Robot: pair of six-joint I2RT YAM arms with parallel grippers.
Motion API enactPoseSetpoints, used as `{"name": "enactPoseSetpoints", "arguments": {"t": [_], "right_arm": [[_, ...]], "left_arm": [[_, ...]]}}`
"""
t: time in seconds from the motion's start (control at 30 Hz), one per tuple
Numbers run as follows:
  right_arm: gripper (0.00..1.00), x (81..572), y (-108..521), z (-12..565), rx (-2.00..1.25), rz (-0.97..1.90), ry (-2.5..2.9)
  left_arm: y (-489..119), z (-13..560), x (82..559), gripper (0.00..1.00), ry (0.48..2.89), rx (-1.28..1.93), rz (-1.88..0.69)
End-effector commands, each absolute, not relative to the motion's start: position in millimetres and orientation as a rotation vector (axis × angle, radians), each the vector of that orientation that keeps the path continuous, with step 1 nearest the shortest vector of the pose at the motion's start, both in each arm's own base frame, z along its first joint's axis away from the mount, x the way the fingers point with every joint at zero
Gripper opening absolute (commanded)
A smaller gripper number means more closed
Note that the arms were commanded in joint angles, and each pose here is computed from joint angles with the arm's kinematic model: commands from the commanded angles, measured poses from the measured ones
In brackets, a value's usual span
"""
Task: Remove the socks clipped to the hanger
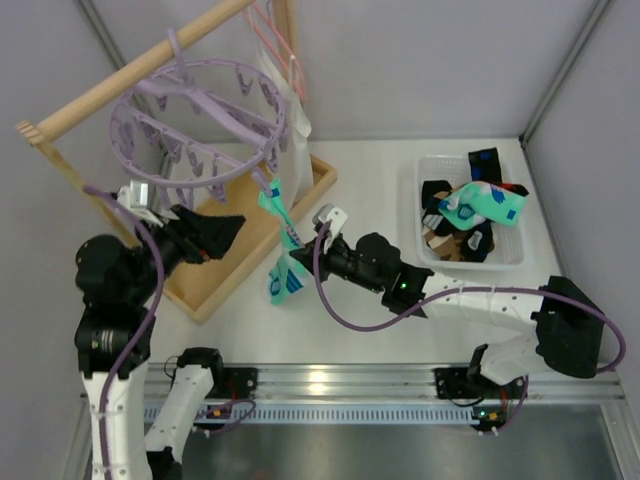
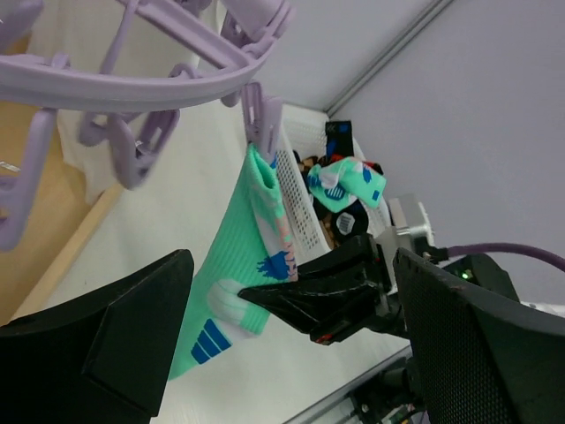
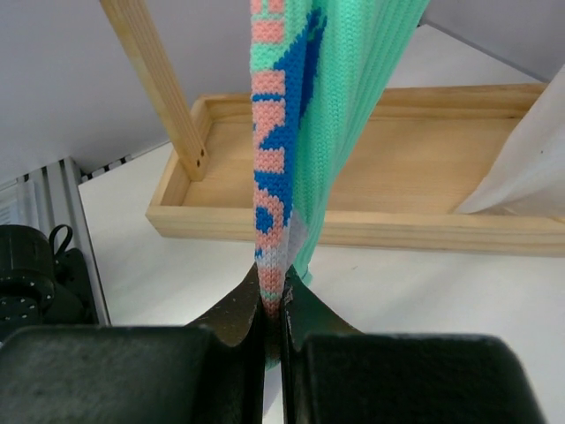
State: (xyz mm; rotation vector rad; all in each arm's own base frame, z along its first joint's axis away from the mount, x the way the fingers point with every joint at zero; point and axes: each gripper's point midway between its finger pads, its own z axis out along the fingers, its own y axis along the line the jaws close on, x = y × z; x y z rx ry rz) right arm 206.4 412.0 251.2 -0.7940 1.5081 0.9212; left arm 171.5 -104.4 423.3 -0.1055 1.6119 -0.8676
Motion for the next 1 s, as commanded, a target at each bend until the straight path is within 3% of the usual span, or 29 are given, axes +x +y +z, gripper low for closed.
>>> {"name": "enactPoseSetpoints", "arguments": {"t": [0.0, 0.17, 0.37, 0.6, 0.97], "right_arm": [[0.0, 202, 414, 260, -0.762, 0.898, 1.524], [0.0, 207, 426, 247, -0.788, 0.848, 1.554], [0.0, 184, 441, 256, -0.838, 0.978, 1.502], [0.0, 156, 449, 272, -0.922, 1.138, 1.44], [0.0, 126, 447, 286, -1.024, 1.274, 1.337]], "left_arm": [[-116, 419, 190, 0.98, 1.685, -0.068, -0.934], [-124, 439, 192, 0.98, 1.675, 0.007, -0.97], [-137, 428, 215, 0.97, 1.694, 0.105, -1.018], [-150, 437, 206, 0.96, 1.455, 0.246, -1.089], [-143, 425, 240, 0.85, 1.374, 0.187, -1.047]]}}
